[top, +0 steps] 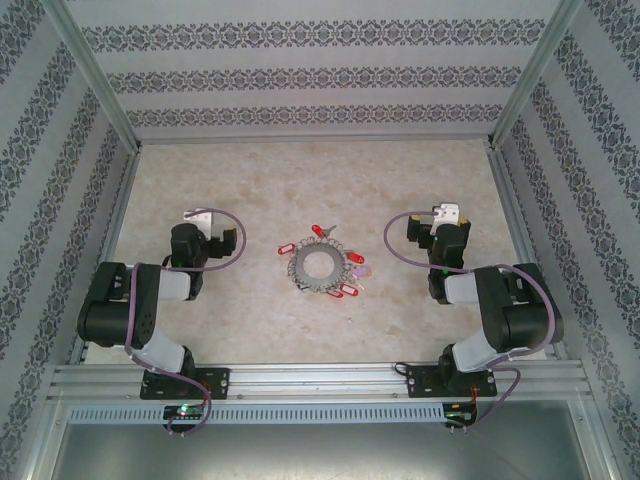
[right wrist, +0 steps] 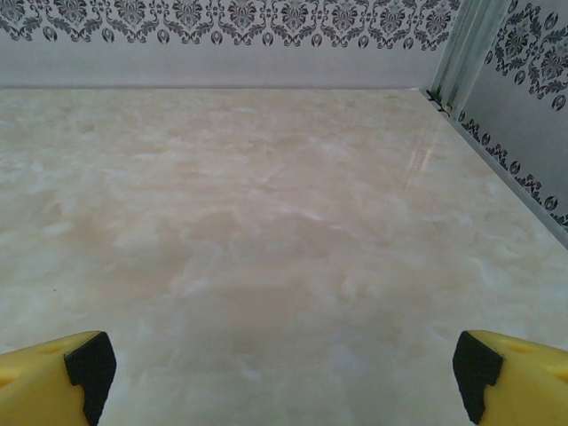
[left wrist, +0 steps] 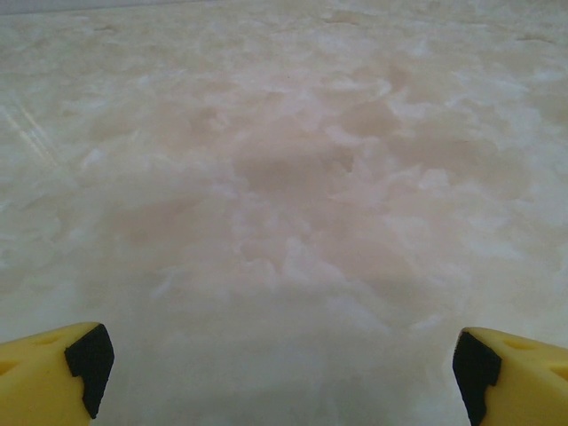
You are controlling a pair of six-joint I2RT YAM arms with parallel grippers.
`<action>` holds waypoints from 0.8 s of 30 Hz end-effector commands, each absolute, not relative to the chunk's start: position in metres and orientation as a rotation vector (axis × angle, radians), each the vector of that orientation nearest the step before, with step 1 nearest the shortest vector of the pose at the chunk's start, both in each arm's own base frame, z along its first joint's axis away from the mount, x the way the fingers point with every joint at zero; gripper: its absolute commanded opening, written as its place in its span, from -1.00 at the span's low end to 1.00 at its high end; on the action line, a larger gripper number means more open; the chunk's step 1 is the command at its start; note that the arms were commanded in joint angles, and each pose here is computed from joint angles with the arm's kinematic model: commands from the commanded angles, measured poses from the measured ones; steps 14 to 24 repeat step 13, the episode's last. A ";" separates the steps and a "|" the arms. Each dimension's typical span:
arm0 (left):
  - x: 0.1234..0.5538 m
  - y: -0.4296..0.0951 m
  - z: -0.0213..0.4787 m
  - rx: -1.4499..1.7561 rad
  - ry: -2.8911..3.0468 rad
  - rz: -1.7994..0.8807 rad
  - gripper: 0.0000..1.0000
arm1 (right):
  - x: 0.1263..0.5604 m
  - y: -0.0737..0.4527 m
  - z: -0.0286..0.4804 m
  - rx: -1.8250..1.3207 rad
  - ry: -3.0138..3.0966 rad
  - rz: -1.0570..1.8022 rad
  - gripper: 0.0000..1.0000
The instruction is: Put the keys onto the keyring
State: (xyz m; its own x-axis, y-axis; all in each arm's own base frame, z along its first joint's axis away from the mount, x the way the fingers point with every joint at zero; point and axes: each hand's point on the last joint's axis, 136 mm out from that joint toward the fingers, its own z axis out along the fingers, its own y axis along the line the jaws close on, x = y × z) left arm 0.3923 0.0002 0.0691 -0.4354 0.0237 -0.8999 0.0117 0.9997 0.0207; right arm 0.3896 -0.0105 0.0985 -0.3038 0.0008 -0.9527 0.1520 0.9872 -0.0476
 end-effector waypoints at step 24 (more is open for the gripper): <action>0.400 0.004 0.082 -0.007 1.978 0.014 0.99 | 0.394 -0.013 0.108 0.132 1.850 -0.122 0.96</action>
